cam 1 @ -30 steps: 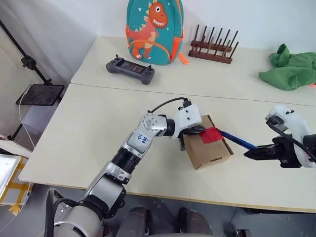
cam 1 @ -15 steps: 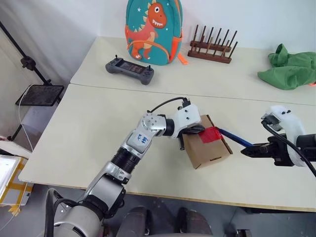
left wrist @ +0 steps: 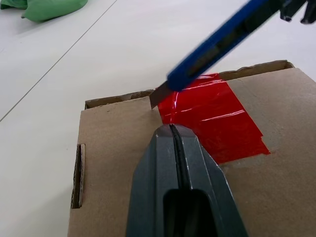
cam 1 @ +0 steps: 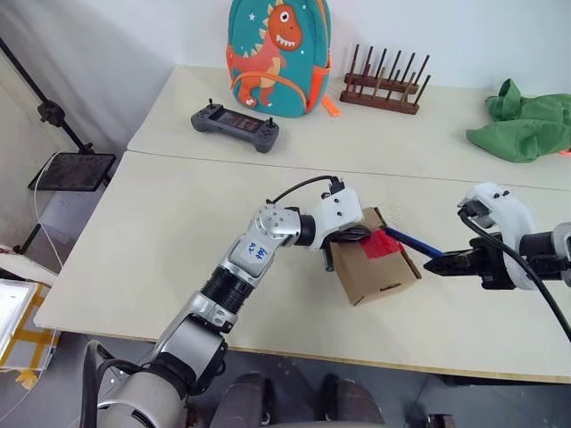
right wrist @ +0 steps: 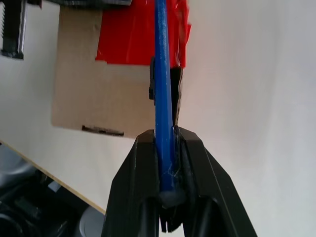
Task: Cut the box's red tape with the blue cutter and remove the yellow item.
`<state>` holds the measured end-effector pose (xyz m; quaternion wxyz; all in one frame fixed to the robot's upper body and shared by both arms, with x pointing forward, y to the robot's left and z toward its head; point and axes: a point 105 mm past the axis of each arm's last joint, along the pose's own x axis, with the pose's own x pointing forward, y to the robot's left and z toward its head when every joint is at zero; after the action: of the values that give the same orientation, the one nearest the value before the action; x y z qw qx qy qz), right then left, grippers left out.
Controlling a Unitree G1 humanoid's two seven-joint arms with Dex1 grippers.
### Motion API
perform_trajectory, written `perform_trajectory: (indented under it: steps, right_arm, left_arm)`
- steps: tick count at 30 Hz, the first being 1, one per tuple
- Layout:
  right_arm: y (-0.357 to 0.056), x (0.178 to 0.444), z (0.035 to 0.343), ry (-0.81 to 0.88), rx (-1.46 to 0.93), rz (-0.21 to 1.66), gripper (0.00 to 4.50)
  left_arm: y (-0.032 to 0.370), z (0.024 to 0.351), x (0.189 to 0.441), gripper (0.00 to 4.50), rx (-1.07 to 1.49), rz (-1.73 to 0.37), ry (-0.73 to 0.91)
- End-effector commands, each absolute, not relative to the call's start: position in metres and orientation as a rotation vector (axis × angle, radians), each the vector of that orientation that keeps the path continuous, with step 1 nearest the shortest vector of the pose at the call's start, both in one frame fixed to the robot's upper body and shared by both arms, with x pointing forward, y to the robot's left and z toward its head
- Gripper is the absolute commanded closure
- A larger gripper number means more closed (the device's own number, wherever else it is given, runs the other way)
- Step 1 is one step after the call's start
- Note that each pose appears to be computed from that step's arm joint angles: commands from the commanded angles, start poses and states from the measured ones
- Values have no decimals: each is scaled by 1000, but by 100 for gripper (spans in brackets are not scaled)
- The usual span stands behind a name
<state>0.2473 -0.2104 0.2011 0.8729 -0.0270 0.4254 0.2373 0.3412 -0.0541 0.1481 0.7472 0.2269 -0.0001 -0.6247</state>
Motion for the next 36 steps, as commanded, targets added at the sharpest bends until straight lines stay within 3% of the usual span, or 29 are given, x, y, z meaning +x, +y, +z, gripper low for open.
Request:
perform_trajectory:
  steps: [1, 23, 36]
  right_arm:
    - [-212, 249, 203, 891, -46, 489, 435]
    - [-218, 258, 218, 840, -29, 464, 435]
    - [-214, 253, 207, 877, -48, 492, 435]
  left_arm:
    - [-48, 98, 334, 450, 509, -1382, 201]
    - [-48, 97, 333, 450, 500, -1371, 202]
    - [-47, 98, 334, 450, 502, -1368, 204]
